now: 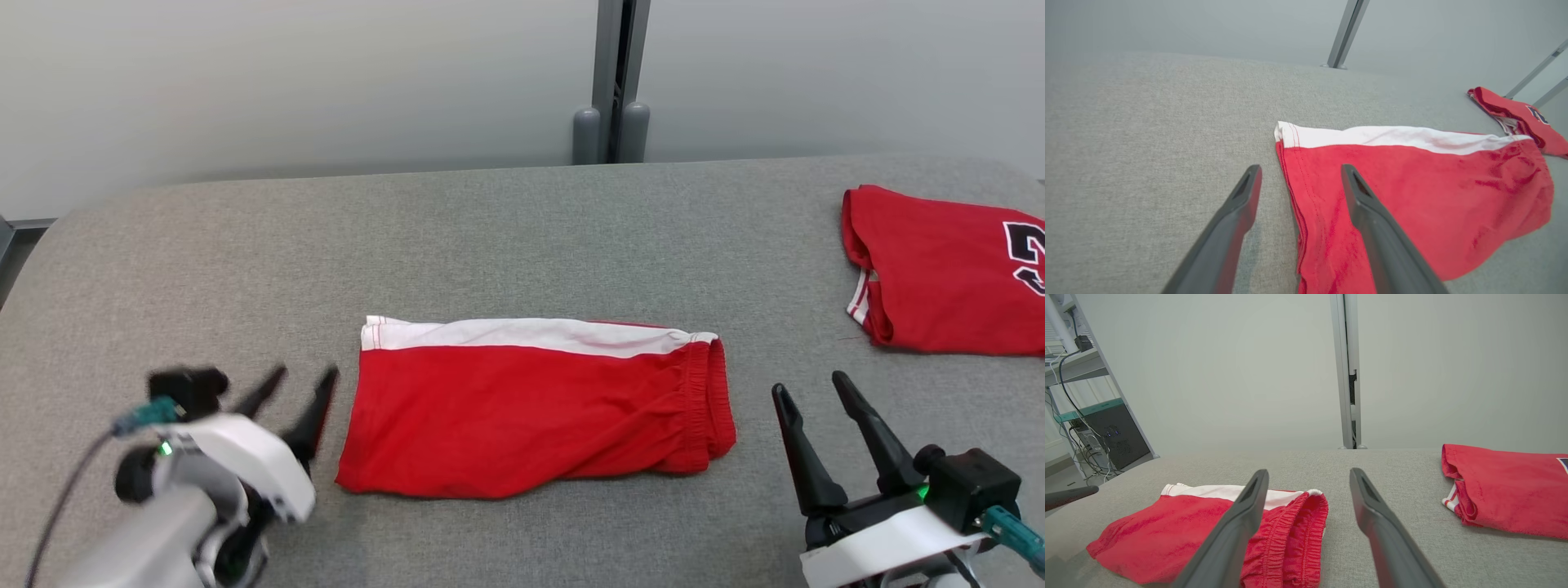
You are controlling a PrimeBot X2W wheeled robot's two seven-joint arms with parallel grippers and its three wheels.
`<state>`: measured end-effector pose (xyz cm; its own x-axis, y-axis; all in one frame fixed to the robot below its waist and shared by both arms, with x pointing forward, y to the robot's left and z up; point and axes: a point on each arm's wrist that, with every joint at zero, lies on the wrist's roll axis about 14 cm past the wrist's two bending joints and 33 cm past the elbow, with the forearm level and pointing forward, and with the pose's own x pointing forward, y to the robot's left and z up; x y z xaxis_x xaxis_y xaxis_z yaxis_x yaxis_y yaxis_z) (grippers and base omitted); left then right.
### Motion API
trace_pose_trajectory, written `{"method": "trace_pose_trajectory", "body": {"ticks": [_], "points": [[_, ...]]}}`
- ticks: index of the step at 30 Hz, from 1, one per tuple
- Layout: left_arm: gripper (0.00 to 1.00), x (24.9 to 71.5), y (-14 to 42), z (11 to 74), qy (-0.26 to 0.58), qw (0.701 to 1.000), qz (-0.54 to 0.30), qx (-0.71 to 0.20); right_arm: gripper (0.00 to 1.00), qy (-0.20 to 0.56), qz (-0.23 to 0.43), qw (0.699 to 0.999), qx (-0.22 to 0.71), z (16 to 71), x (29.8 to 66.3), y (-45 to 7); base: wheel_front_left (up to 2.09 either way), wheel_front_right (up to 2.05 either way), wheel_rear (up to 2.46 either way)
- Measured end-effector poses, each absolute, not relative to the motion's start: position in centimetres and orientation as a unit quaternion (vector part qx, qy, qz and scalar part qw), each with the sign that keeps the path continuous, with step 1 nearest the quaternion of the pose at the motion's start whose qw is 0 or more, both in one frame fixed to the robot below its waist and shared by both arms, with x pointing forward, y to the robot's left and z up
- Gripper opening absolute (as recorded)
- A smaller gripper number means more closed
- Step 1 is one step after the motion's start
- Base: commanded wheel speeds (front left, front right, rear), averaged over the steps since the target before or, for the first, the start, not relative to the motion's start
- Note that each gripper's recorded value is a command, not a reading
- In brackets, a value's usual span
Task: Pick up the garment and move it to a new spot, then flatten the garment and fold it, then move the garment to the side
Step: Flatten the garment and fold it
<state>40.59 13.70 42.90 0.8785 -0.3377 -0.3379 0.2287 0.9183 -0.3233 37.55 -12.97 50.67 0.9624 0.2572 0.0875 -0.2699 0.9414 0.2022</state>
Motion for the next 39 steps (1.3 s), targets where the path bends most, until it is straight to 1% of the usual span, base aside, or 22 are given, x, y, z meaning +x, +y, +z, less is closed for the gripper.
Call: {"method": "trace_pose_trajectory", "body": {"ticks": [2, 4, 9, 15, 18, 20, 25, 29, 39], "points": [[1.0, 42.6, 15.1, 46.1, 0.14, 0.972, -0.126, -0.138, 1.0, -0.037, 0.133, 0.985, 0.106, 51.1, 37.8, -13.1, 0.0, 0.0, 0.0], [1.0, 43.6, 16.2, 48.6, 0.092, 0.981, -0.111, -0.132, 1.0, -0.042, 0.131, 0.985, 0.102, 51.4, 38.0, -13.3, 0.0, 0.0, 0.0], [1.0, 43.2, 18.8, 51.9, 0.01, 0.99, -0.064, -0.123, 1.0, -0.053, 0.121, 0.986, 0.099, 52.0, 38.3, -13.9, 0.0, 0.0, 0.0], [1.0, 41.5, 21.5, 53.4, -0.045, 0.994, -0.011, -0.097, 1.0, -0.06, 0.106, 0.987, 0.101, 52.4, 38.4, -14.6, 0.0, 0.0, 0.0], [1.0, 40.5, 22.2, 53.3, -0.054, 0.995, 0.004, -0.085, 1.0, -0.061, 0.101, 0.988, 0.102, 52.4, 38.3, -14.8, 0.0, 0.0, 0.0], [1.0, 39.8, 23.0, 53.3, -0.062, 0.994, 0.025, -0.092, 1.0, -0.059, 0.097, 0.988, 0.103, 52.3, 38.1, -14.9, 0.0, 0.0, 0.0], [1.0, 38.1, 23.6, 52.2, -0.057, 0.994, 0.043, -0.089, 1.0, -0.054, 0.091, 0.988, 0.108, 51.9, 37.6, -15.0, 0.0, 0.0, 0.0], [1.0, 36.8, 23.4, 51.2, -0.046, 0.995, 0.047, -0.074, 1.0, -0.047, 0.087, 0.989, 0.114, 51.3, 37.1, -15.0, 0.0, 0.0, 0.0], [1.0, 34.3, 23.1, 49.7, -0.031, 0.995, 0.068, -0.072, 1.0, -0.032, 0.077, 0.989, 0.125, 50.3, 36.2, -15.0, 0.0, 0.0, 0.0]]}}
